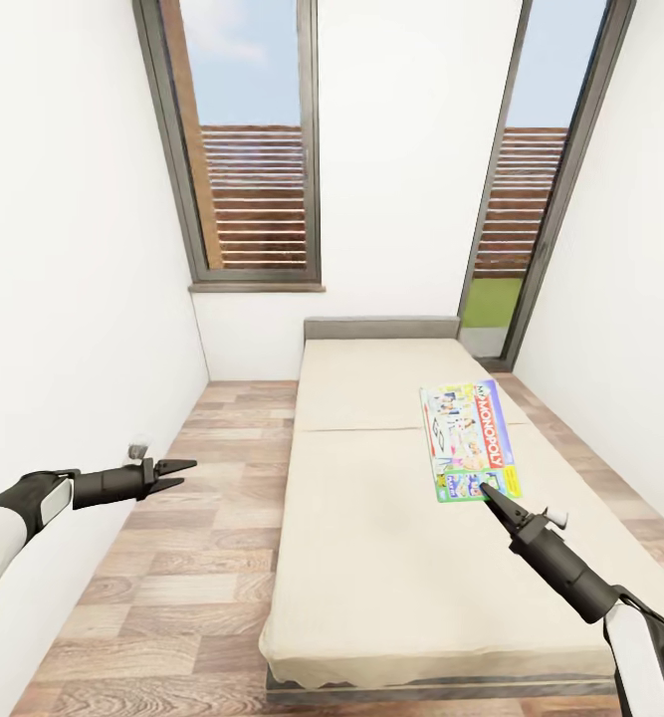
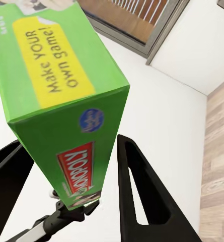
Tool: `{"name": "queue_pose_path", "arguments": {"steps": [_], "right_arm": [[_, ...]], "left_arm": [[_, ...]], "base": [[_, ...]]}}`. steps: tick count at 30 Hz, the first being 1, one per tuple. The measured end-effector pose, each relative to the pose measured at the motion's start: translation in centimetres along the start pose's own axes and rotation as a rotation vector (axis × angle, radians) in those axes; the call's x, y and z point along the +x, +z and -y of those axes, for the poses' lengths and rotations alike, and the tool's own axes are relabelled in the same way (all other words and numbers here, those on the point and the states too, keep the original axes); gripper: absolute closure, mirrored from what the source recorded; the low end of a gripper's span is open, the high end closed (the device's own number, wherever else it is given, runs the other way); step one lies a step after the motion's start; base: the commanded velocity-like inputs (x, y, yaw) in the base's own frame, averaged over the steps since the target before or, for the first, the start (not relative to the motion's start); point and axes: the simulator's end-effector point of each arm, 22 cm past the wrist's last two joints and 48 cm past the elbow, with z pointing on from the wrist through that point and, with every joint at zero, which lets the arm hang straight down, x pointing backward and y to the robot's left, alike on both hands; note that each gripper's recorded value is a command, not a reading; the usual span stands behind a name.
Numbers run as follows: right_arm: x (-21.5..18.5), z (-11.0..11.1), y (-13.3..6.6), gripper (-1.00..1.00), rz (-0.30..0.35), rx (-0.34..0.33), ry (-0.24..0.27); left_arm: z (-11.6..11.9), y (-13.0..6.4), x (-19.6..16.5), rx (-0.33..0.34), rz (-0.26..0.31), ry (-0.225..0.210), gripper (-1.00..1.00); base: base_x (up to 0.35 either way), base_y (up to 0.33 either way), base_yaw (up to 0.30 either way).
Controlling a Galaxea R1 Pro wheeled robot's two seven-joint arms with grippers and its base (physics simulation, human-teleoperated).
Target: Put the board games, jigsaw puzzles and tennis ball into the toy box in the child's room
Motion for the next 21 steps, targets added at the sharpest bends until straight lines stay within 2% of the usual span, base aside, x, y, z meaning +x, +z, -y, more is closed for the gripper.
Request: {"name": "queue_pose_path", "arguments": {"steps": [3,8,10,11,14,21], "right_arm": [[-0.2,-0.5,0.0,1.0,0.001,-0.005,0.0],[-0.4,-0.7,0.0,1.0,-0.001,0.013,-0.006],[-0.5,-0.2,0.0,1.0,-0.004,0.044,-0.01],[-0.6,0.5,-0.1,1.0,-0.007,0.084,-0.014],[-0.9,1.6,-0.4,1.0,-0.01,0.151,-0.012],[-1.2,1.0,-0.4,1.0,-0.004,0.162,-0.011]], "left_arm": [[0.2,-0.2,-0.1,-0.007,-0.001,0.0,-1.0],[0.7,-0.4,-0.4,-0.009,0.0,0.001,-1.0],[0.8,-0.5,-0.5,-0.01,0.0,0.002,-1.0],[0.9,-0.5,-0.5,-0.011,0.0,0.002,-1.0],[0.9,-0.7,-0.7,-0.025,-0.001,0.002,-1.0],[1.1,-1.1,-1.0,-0.05,0.001,0.001,-1.0]], "base": [[0.0,0.0,0.175],[0.0,0.0,0.031],[0.0,0.0,0.005],[0.0,0.0,0.002],[0.0,0.0,0.0],[0.0,0.0,0.0]]}}
